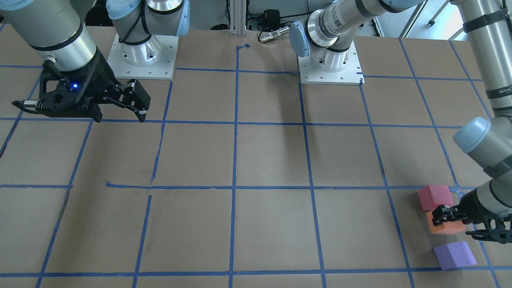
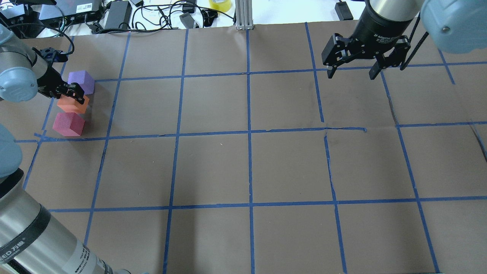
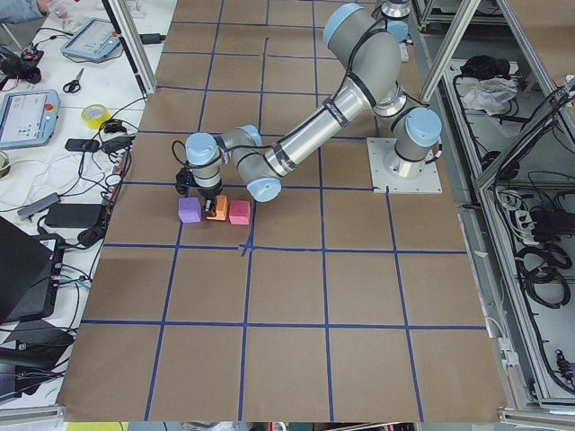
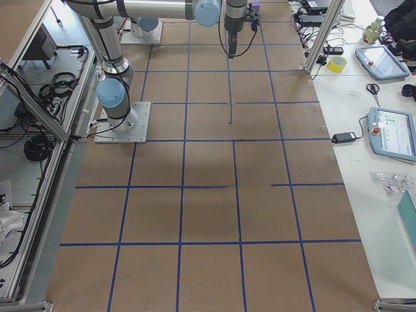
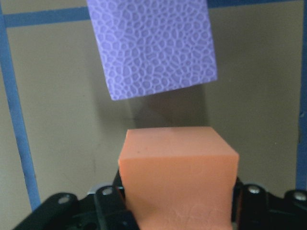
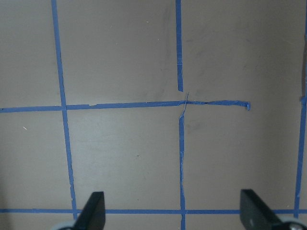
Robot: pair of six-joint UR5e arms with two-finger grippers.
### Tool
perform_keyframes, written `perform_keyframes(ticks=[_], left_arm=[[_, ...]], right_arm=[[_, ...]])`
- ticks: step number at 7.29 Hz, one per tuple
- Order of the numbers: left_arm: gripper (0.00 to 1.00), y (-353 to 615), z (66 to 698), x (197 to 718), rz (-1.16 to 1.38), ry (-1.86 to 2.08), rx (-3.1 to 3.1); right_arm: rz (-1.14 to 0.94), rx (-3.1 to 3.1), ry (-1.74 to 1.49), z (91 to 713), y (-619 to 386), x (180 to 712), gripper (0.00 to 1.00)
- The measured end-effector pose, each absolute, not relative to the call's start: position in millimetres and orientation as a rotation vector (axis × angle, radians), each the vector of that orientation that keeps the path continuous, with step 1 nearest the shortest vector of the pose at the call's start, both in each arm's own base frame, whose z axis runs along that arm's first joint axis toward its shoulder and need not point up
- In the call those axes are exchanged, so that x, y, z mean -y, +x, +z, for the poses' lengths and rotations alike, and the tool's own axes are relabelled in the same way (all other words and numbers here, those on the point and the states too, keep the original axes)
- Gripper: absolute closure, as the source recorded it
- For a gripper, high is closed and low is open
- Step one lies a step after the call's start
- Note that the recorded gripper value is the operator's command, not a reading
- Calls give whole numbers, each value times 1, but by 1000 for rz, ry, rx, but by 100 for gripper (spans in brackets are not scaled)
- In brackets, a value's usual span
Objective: Arrange blocks in a line
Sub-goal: 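Lower the orange cube between the purple and pink cubes with the left gripper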
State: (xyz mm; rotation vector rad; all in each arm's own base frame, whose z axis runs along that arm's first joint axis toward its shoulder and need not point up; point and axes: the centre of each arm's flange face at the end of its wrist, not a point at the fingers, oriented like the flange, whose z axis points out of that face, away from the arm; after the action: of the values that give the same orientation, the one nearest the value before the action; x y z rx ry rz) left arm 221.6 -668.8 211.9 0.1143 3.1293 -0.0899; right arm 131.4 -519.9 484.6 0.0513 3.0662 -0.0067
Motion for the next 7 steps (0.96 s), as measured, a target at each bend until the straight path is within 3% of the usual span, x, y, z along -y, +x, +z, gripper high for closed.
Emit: perform_keyframes(ticks=[7], left_arm=[[100,225,206,667,-69,173,-3122]], right_arm=[[-19,-3140,61,499,124,499,0]])
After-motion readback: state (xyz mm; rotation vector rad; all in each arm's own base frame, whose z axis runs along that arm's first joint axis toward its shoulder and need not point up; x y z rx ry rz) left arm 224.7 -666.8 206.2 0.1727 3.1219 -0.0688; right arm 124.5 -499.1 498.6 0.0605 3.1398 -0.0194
